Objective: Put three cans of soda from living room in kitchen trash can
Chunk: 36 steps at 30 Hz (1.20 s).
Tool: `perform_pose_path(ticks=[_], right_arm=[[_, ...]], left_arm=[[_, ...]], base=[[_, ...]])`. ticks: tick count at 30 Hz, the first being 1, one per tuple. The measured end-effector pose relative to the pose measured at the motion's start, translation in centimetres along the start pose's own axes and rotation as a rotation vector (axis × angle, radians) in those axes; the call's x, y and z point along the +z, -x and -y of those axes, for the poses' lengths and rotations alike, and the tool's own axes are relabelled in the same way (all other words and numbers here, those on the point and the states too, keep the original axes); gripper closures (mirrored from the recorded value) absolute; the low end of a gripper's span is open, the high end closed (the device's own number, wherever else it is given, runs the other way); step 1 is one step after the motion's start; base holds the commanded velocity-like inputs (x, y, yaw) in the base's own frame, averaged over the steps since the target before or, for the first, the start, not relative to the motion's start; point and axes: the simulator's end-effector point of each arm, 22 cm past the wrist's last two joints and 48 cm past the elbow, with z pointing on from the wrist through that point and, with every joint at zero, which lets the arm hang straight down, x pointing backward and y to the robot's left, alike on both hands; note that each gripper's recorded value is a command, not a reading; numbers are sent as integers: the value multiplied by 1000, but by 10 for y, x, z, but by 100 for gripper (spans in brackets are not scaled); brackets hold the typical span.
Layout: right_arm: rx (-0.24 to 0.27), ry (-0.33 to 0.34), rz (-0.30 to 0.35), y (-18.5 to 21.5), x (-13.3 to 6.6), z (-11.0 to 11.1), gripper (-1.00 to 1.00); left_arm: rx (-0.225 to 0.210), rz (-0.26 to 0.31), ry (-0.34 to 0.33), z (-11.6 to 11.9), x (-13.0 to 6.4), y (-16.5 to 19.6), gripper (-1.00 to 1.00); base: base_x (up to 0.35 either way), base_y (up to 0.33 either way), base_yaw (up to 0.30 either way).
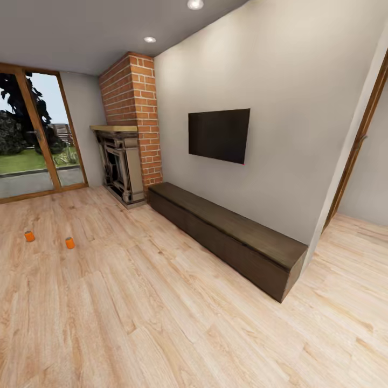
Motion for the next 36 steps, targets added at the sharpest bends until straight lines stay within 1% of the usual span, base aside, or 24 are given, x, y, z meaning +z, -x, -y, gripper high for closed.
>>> perform_pose_path(ticks=[2, 4, 6, 14, 19, 26, 29, 36], right_arm=[[-1, 11, 10, 2, 0, -9, -100], [-2, 19, 11, 3, 0, -15, -100], [-3, 16, 14, 5, 0, -14, -100], [21, 9, 15, 6, 0, -9, -100], [22, 15, 15, 6, 0, -10, -100], [-5, 18, 21, 10, 0, -11, -100], [-23, 18, 24, 11, 0, -11, -100], [-62, 14, 22, 11, 0, -11, -100]], left_arm=[[-5, 16, -12, 9, 0, 4, -100], [-5, 17, -22, 17, 0, 4, -100], [-10, 15, -22, 17, 0, 3, -100], [-9, 20, -24, 18, 0, 4, -100], [-17, 27, -24, 18, 0, 6, -100], [-26, 34, -24, 18, 0, 8, -100], [-35, 35, -23, 18, 0, 9, -100], [-68, 33, -21, 17, 0, 8, -100]], base=[[0, 0, 0], [0, 0, 0], [0, 0, 0], [0, 0, 4], [0, 0, 151], [0, 0, 269], [0, 0, 294], [0, 0, 290]])
